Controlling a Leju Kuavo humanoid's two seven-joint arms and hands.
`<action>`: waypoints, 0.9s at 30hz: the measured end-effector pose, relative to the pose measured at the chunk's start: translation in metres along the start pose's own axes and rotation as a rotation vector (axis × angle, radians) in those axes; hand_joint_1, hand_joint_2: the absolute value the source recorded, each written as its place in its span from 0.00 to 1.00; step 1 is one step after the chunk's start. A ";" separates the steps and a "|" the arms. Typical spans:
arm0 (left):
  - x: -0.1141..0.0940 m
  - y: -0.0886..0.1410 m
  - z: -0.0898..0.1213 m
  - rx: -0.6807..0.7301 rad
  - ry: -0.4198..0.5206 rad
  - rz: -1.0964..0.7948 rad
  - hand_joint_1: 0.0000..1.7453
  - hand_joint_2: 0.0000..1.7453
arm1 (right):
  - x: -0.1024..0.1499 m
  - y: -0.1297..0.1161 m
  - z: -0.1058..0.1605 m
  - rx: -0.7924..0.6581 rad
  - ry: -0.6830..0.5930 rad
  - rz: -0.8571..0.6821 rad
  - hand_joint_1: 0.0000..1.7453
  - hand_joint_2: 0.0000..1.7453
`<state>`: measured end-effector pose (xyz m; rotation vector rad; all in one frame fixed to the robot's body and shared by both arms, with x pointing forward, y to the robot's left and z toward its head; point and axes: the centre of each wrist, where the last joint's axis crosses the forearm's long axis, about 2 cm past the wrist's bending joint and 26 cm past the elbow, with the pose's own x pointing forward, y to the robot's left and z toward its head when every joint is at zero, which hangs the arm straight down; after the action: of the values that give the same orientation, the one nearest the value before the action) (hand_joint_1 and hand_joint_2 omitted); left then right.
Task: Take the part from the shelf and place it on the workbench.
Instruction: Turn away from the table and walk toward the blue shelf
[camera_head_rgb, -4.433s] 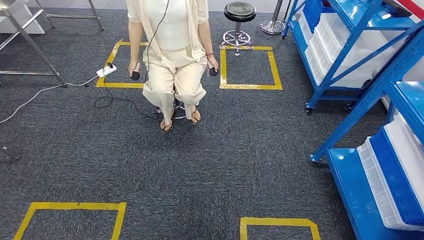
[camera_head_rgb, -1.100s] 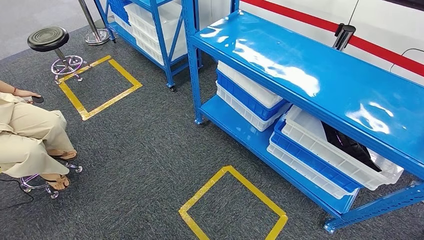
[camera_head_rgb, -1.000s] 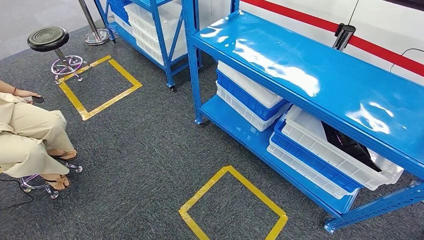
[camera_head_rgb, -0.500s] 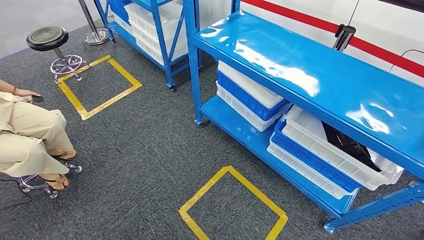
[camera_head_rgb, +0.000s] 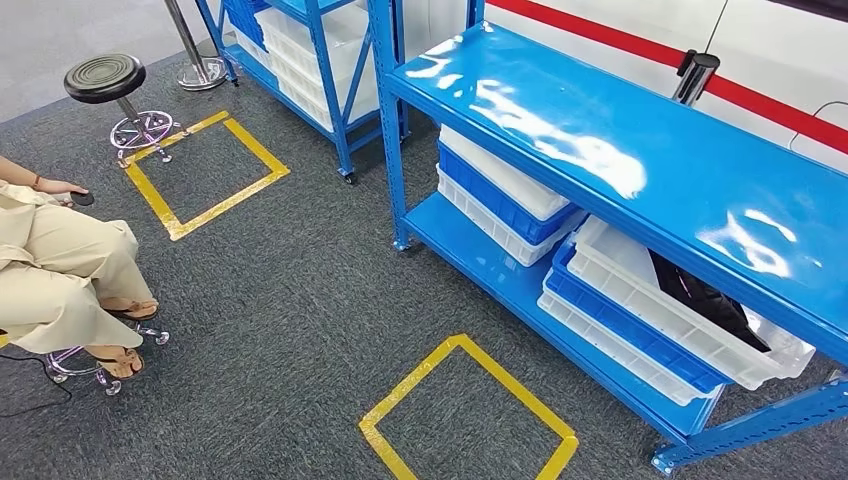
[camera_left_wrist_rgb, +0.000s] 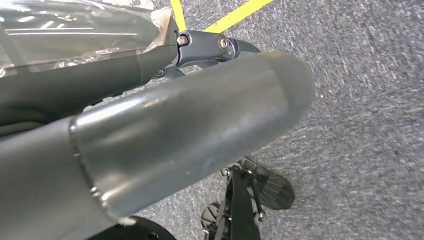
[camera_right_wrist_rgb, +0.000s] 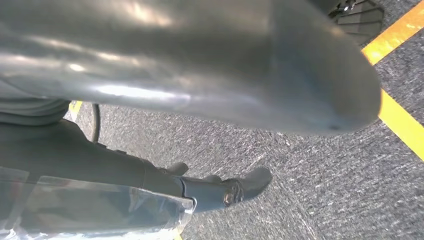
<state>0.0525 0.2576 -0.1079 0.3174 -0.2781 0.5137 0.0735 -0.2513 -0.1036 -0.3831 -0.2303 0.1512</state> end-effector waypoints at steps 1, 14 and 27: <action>0.000 0.000 0.000 0.000 -0.001 0.000 0.00 0.00 | 0.000 0.000 0.000 0.000 0.000 0.000 0.00 0.00; 0.000 0.002 -0.001 0.004 -0.004 -0.002 0.00 0.00 | 0.002 0.004 0.002 0.006 -0.004 -0.002 0.00 0.00; 0.000 0.002 -0.001 0.007 -0.008 -0.002 0.00 0.00 | -0.002 0.002 0.001 0.007 -0.013 0.007 0.00 0.00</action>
<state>0.0515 0.2593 -0.1082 0.3265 -0.2837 0.5117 0.0713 -0.2489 -0.1038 -0.3761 -0.2410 0.1615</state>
